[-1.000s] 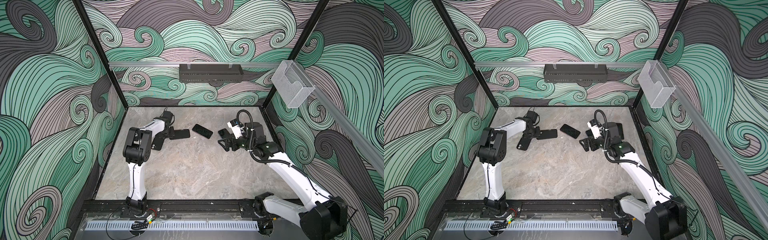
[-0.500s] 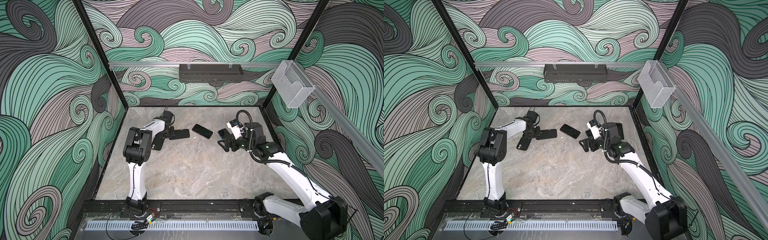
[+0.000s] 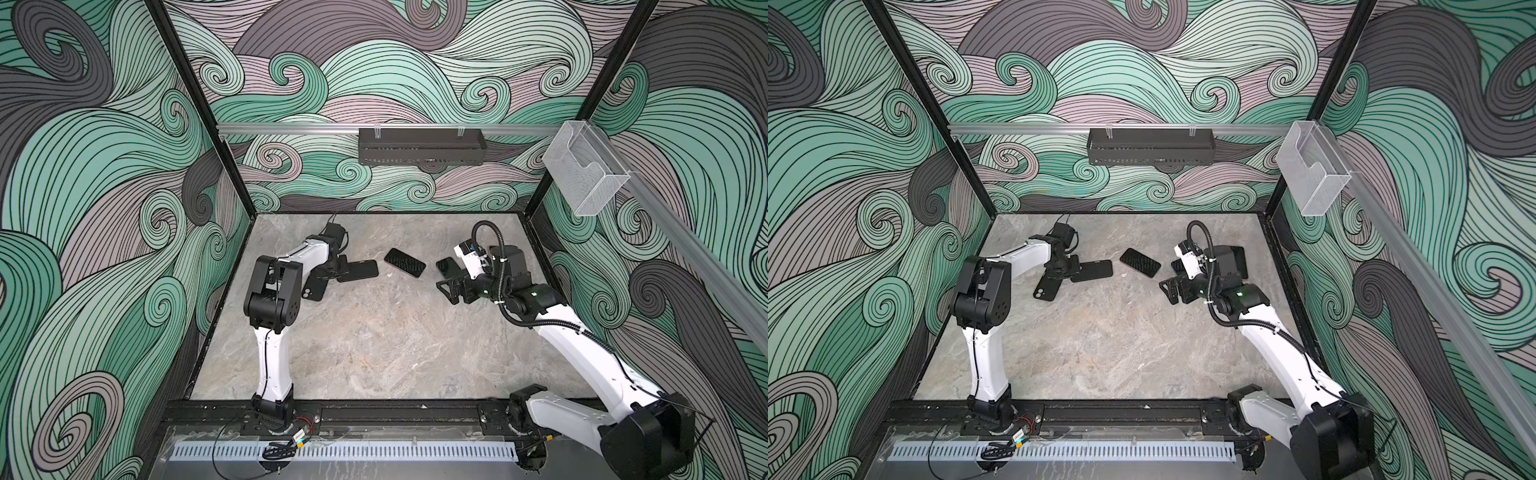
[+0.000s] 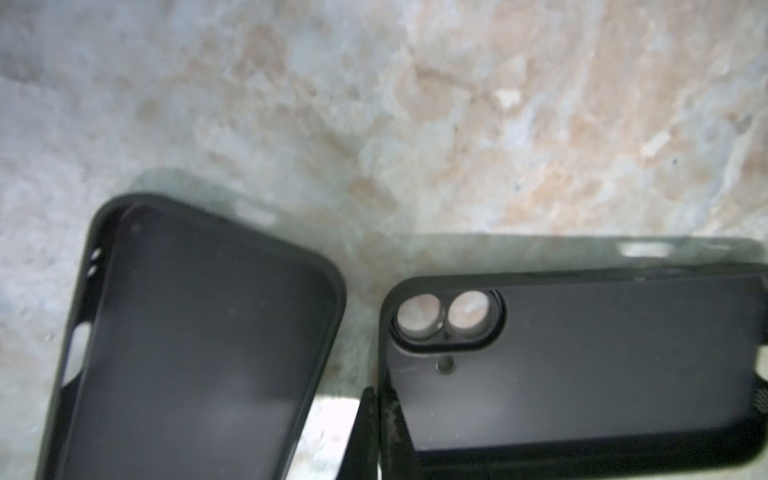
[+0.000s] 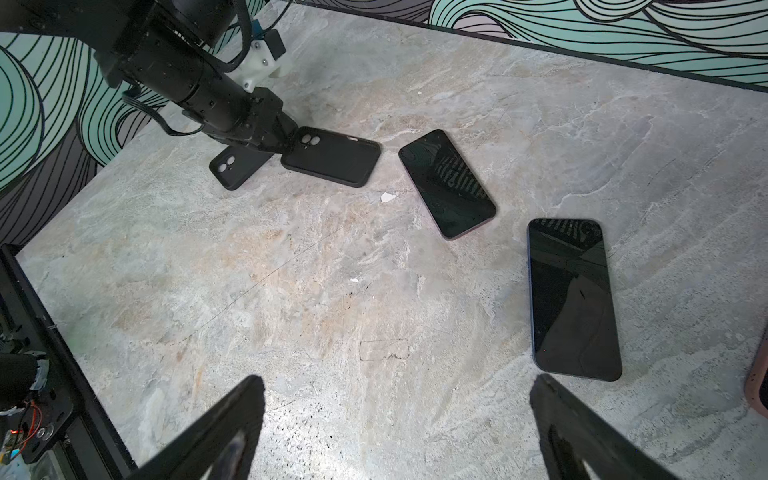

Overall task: Put the phone into the phone case
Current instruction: 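Grasp the black case with twin lens holes using the left gripper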

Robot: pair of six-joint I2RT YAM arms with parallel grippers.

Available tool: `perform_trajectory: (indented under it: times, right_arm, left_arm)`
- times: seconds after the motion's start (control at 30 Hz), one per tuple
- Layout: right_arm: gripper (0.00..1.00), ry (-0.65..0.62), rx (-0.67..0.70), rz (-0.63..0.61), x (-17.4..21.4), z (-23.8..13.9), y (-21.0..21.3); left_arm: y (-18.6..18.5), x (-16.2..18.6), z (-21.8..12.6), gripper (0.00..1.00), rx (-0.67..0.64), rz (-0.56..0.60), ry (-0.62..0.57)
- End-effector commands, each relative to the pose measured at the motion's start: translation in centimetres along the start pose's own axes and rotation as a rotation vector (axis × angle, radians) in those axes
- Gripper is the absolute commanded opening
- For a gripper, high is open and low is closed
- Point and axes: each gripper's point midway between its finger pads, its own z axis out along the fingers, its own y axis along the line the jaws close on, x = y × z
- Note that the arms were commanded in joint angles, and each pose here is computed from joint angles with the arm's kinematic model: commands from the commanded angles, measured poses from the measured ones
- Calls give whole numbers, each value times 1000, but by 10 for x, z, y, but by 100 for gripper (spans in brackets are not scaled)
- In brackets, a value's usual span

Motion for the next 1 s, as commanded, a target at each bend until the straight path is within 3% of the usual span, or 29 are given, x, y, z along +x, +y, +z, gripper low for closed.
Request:
perform_trajectory:
  times: [0.0,0.73,0.97]
  right_arm:
    - [99,20,17,-10,4,2,-2]
    - [99,34,188,36,9,6,-34]
    - [99,55,245,50,8,1,-42]
  left_arm:
    - [-3,4,-31,0,25,19,-13]
    - [-30,86,-101,0,57,36,-7]
    - [-32,125,-99,0,-1,74,-16]
